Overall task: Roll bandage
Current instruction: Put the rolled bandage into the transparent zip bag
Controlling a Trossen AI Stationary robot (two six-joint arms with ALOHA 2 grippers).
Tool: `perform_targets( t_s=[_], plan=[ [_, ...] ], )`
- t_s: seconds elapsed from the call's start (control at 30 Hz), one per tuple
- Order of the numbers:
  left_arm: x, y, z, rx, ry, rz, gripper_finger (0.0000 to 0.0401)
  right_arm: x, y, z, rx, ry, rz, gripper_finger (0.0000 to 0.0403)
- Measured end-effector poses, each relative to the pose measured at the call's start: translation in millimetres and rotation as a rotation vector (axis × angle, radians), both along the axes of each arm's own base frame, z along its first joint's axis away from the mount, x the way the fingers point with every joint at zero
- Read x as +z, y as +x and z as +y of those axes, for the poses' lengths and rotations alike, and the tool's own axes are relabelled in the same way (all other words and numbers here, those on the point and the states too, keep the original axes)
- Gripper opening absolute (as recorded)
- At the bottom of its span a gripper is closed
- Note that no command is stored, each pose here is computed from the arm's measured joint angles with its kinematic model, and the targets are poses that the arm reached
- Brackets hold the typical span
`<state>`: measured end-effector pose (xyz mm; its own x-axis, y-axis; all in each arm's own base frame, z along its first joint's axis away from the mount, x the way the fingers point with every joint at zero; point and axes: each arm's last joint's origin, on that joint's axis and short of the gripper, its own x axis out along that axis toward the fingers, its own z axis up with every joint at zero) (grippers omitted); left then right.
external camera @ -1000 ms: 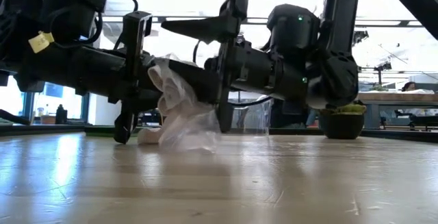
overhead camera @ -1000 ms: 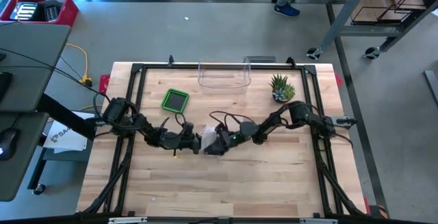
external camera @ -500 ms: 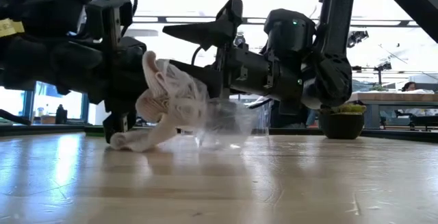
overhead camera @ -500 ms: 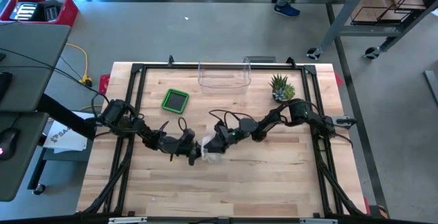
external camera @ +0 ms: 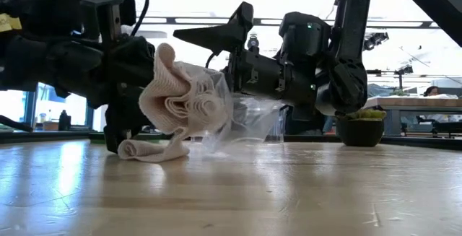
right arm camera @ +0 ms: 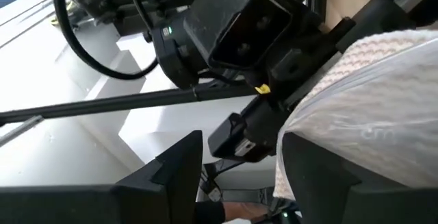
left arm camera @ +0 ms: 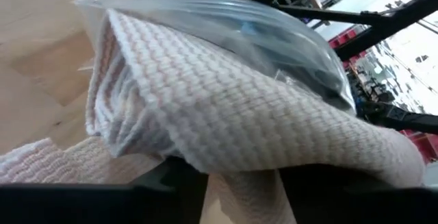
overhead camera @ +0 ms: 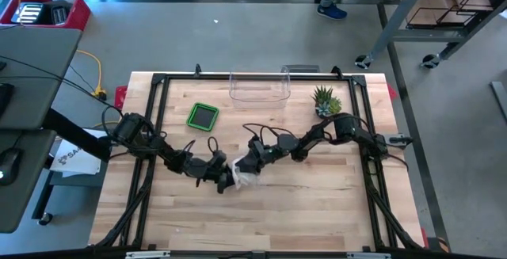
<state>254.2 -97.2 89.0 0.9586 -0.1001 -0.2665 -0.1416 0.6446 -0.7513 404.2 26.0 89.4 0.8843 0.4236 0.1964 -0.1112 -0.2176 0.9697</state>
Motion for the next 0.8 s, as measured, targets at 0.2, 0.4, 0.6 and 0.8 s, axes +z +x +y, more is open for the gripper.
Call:
perform_targets(
  t_s=[0.2,0.4,0.6,0.8],
  plan=[
    [3.5,17.0,5.8,0.032,0.071,0.009,0.0188,-1.3,0.3,0.7,0.002,0.025,0.027,0.0193],
    [6.2,44.4,4.4,-0.107,0.324,0.116,0.0191,-4.4,-1.1,8.3,0.056,0.002,0.048,0.0193],
    [4.9,46.7,8.6,-0.072,0.369,0.155,0.0191,-6.8,-1.8,16.9,0.073,-0.003,0.07,0.0193],
    [11.3,56.8,0.1,-0.27,0.624,0.104,0.0189,-7.5,-2.9,29.7,0.133,-0.014,0.095,0.0193]
  ],
)
